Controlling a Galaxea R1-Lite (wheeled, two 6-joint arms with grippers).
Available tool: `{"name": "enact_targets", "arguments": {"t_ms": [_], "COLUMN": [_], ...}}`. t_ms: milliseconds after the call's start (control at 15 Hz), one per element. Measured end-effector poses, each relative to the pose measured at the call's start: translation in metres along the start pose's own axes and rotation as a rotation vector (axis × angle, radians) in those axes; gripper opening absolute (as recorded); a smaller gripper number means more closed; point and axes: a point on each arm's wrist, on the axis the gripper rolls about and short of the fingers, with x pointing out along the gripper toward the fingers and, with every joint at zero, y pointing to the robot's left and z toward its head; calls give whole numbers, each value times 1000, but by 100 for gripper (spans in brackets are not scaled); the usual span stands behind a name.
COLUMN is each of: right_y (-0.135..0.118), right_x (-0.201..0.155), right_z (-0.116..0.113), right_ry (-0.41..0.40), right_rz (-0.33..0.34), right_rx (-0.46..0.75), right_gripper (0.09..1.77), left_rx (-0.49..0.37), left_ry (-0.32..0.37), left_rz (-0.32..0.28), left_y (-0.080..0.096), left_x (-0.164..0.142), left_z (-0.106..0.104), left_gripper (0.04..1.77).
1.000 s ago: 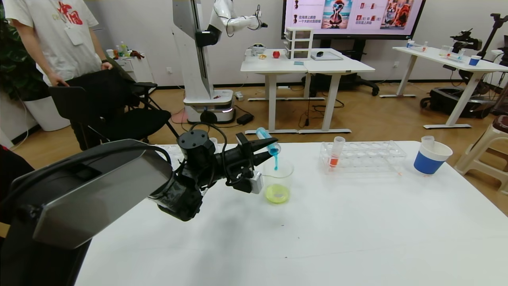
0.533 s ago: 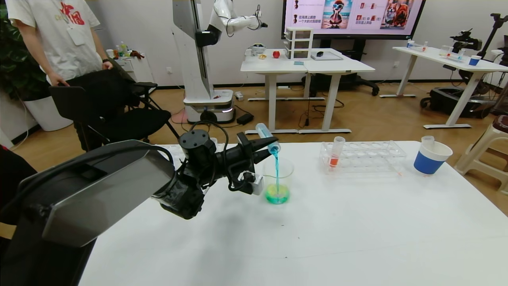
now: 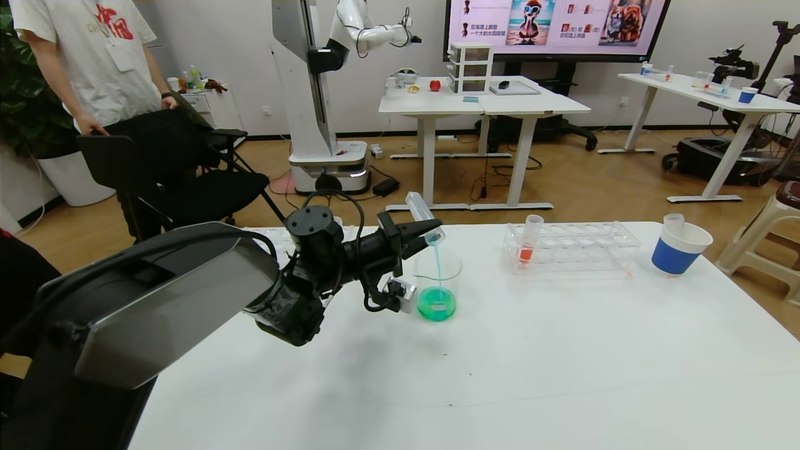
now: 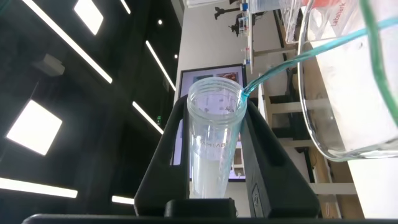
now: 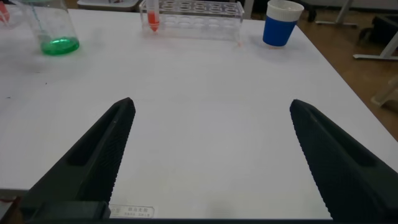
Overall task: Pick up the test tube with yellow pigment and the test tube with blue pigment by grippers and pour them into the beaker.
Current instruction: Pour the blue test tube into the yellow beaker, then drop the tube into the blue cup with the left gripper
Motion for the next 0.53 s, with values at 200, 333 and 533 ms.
{"name": "enact_targets", "arguments": {"t_ms": [200, 333, 533], "right_y": [0, 0, 0], "right_x": [0, 0, 0], "right_z": [0, 0, 0], "right_ry": [0, 0, 0], "right_rz": [0, 0, 0], "right_rx": [0, 0, 0], "right_gripper": [174, 174, 174], "left_rx": [-42, -166, -498], "left_ry": [11, 24, 178], "left_rz": [-3, 4, 62], "left_y": [-1, 0, 12], "left_x": [0, 1, 4], "left_z": [-1, -2, -3], "left_gripper": [51, 51, 51]}}
